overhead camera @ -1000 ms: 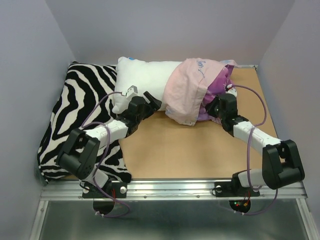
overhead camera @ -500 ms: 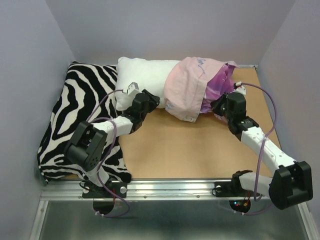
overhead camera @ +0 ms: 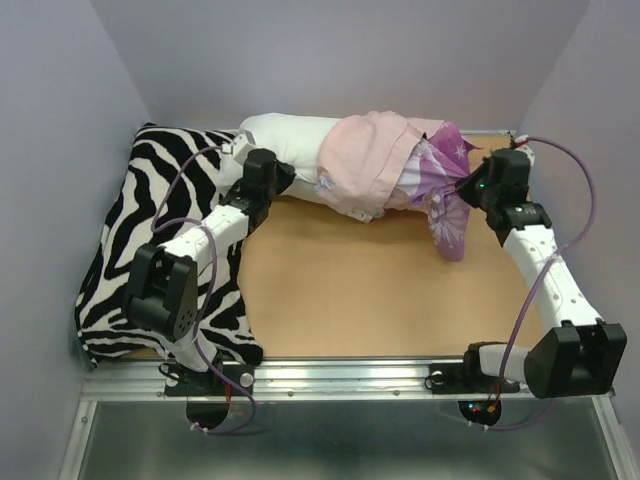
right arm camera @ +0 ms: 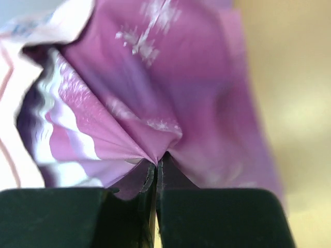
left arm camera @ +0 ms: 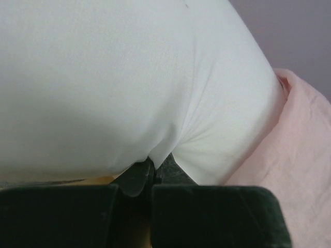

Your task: Remove the pillowcase from the pillow

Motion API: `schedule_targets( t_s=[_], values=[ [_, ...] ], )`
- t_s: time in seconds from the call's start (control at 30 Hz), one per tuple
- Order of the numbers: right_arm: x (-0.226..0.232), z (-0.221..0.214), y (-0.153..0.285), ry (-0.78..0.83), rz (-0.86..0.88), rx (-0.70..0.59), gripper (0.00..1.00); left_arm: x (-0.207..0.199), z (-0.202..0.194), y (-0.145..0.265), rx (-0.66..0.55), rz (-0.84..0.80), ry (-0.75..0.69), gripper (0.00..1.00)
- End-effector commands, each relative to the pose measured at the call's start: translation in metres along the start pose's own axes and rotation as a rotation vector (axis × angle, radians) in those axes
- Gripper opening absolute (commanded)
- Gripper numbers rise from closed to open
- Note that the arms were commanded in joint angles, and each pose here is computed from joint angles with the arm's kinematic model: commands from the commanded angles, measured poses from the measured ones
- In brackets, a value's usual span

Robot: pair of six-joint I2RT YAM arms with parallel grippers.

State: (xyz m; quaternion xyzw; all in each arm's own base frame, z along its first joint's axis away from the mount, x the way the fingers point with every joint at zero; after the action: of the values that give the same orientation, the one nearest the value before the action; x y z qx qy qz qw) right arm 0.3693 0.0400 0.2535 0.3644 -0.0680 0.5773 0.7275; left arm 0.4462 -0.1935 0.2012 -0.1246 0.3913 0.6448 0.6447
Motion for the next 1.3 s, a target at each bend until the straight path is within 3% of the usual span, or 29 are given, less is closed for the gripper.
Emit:
schedule_targets(
  t_s=[0.0,0.23,0.47,0.8,0.87,1.03,1.27],
  values=[
    [-0.054,0.079,0.01,-0.175,-0.091,-0.114,0.0,0.028,0.12,0.023,-0.281,0.146,0.007,0.0],
    [-0.134,0.119,0.022,-0.407,-0.162,-0.137,0.01,0.061,0.166,0.038,-0.344,0.208,0.041,0.0],
    [-0.15,0.142,0.03,-0.469,-0.171,-0.187,0.01,0.074,0.198,0.052,-0.398,0.247,0.045,0.0],
    [-0.109,0.193,0.076,-0.391,-0.074,-0.335,0.0,-0.001,0.197,0.061,-0.293,-0.003,-0.207,0.0],
    [-0.095,0.191,0.076,-0.381,-0.001,-0.297,0.01,-0.019,0.189,0.062,-0.263,-0.06,-0.292,0.0],
    [-0.042,0.177,0.069,-0.248,0.084,-0.253,0.0,-0.075,0.128,0.035,-0.026,-0.204,-0.481,0.0],
    [0.011,0.138,0.057,-0.092,0.139,-0.168,0.01,-0.096,0.036,-0.008,0.228,-0.27,-0.652,0.0]
  ],
)
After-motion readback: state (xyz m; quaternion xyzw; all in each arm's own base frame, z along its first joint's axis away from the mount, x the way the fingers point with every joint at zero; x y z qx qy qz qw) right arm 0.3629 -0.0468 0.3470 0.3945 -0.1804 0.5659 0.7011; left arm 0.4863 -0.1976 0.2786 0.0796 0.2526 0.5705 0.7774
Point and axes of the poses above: each gripper's point midway between its finger pads, its own y axis back along the fingers, its own x axis along the line the jaws close on, z = x × y, the point moved 2 cm from there along y, back along the fingers, and after that the axes turned 4 degrees about -y, right-handed, at the moved point
